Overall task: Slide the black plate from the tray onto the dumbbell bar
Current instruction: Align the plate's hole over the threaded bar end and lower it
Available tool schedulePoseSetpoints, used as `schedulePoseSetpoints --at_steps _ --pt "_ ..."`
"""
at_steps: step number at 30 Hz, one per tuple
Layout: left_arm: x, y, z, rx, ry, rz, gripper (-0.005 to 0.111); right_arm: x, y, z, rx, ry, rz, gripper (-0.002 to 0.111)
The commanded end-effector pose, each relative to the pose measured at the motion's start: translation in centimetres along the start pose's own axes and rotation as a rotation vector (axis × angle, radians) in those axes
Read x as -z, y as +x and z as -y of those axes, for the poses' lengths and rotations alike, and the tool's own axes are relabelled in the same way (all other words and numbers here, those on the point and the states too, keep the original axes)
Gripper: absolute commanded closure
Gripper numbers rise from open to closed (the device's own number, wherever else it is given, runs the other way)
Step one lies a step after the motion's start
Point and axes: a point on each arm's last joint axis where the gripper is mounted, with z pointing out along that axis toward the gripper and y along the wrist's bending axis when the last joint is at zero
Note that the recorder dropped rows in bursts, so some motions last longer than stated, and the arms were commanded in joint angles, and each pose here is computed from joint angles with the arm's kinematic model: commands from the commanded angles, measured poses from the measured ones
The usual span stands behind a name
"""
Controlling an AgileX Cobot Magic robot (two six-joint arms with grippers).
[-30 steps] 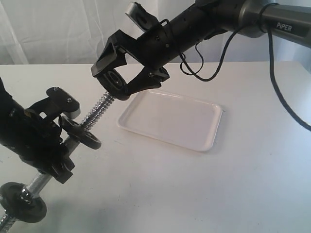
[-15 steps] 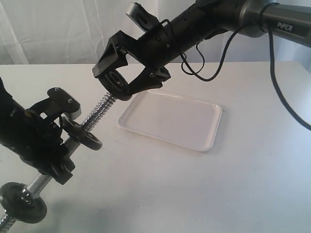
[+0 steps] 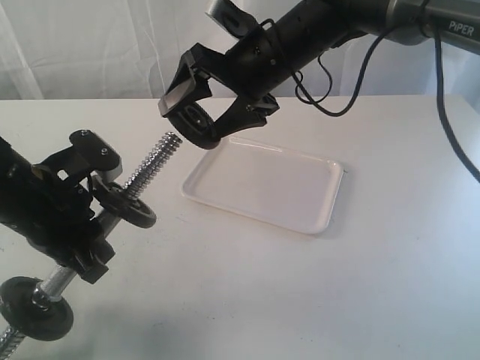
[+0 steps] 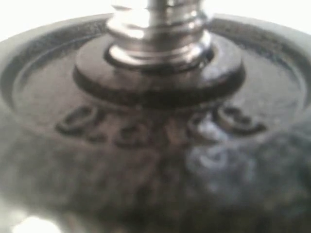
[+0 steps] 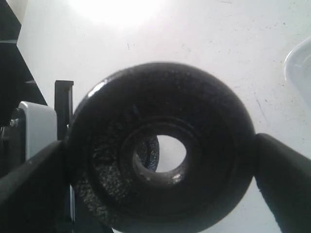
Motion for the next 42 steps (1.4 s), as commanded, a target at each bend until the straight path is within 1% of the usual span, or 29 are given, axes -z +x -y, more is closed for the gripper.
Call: schedulePoseSetpoints --at_steps 1,7,12,16,19,22,25,30,42 --pt "2.3 -1.4 -0.1 -0.007 -0.054 0.139 0.107 0.9 -0.3 -1.4 -0.007 -0.052 0.041 0.108" --pt "2.3 -1.4 -0.1 -0.013 -0.054 0.139 0.107 1.0 -0.3 -1.9 -0.011 -0.075 0.049 0.108" --pt "2.3 -1.5 -0.2 -0.013 -0.061 0.147 0.107 0.3 0.8 -2.8 -0.015 -0.086 0.013 0.108" --pt "2.3 -1.5 -0.2 -0.013 -0.062 0.149 0.107 0.6 1.5 -3.1 -0.011 -0.085 0.004 0.108" --pt "2.3 -1.6 -0.2 -0.013 -0.064 0.152 0.107 1.2 1.5 -3.8 0.01 -0.088 0.018 0.108" --pt "2.4 -1.6 -0.2 -0.014 -0.067 0.156 0.107 1.2 1.5 -3.9 0.015 -0.089 0.018 0.108" --pt "2.4 -1.6 -0.2 -0.014 -0.067 0.156 0.107 0.8 1.5 -3.5 0.007 -0.089 0.009 0.108" --pt "2.4 -1.5 -0.2 -0.014 -0.064 0.153 0.107 0.0 1.2 -3.1 -0.003 -0.157 0.025 0.108" --pt "2.4 -1.5 -0.2 -0.014 -0.064 0.153 0.107 -1.1 1.3 -1.9 -0.018 -0.157 0.005 0.108"
